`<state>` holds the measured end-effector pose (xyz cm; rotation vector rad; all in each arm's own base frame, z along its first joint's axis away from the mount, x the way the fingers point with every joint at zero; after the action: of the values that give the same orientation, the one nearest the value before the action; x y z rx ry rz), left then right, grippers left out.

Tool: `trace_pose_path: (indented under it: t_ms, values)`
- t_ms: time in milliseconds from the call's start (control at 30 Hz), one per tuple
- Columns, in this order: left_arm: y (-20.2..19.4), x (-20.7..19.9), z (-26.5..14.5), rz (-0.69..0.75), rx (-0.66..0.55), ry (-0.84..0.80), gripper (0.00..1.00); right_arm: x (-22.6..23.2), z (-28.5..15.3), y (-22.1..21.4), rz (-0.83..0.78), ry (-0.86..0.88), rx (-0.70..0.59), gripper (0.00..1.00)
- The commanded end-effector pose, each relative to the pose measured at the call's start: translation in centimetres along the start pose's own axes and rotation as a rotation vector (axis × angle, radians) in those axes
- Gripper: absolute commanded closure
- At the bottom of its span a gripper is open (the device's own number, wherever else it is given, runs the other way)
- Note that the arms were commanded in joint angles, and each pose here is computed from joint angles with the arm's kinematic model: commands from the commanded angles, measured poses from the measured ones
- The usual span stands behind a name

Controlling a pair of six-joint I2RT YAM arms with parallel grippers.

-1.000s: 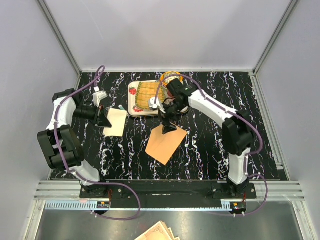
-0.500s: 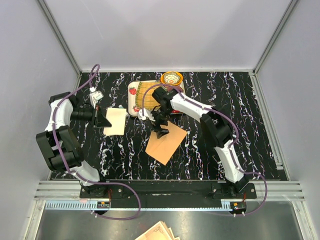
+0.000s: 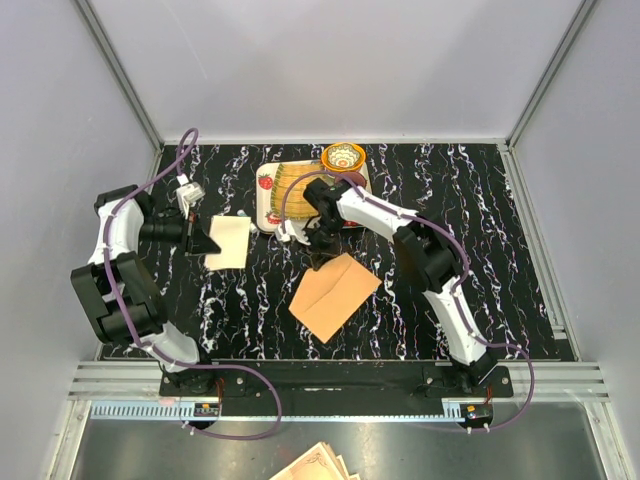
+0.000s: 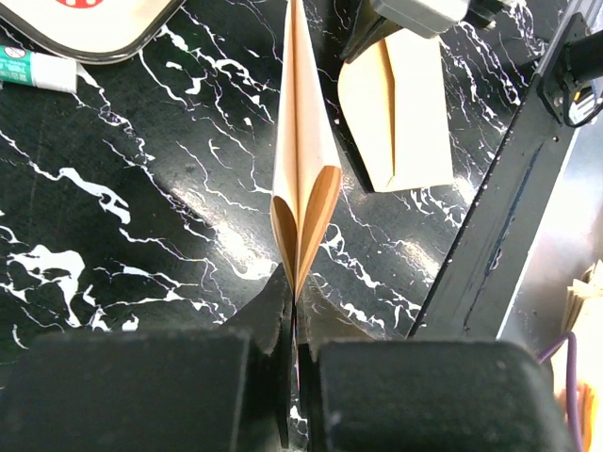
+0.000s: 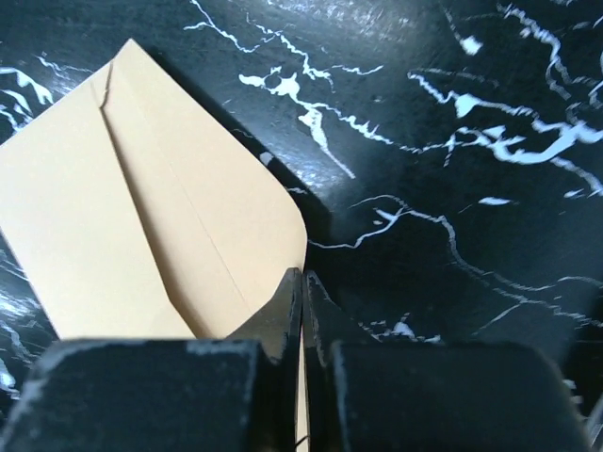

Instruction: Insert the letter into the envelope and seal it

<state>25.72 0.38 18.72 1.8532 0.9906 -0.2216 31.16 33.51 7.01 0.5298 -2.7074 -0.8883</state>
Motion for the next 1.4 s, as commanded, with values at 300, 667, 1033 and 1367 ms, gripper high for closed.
trace_pose_path:
  t_ms: [300,667,1033,1367]
  values:
    - [-0.8,-8.6,0.0,0.611,0.175,0.006,1.00,5.4,-10.2,1.3,0.533,-0.132,-0.138,1.00]
    - [2.8,-17.8,8.5,1.132,0.310,-0.131,1.00,6.7,-13.3,3.6,0.594,-0.271,-0.292,1.00]
    - [6.8,-18.9,15.8,1.242,0.230,0.143,1.00,9.1,-13.9,5.1,0.647,-0.241,-0.392,1.00]
    - [6.1,-18.7,17.6,1.223,0.269,0.139,1.00,10.0,-13.9,5.5,0.666,-0.223,-0.443,1.00]
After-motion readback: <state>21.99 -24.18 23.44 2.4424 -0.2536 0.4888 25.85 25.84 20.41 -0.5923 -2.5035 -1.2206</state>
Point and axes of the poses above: each gripper's point midway between its finger pads, its own z axis out along the fingers, its own x axis along the line the jaws close on, y = z × x, the point moved 5 cm from there along -z, back along the fingers, and after that the axes turned 3 degrees about -z, right-handed, at the moved point
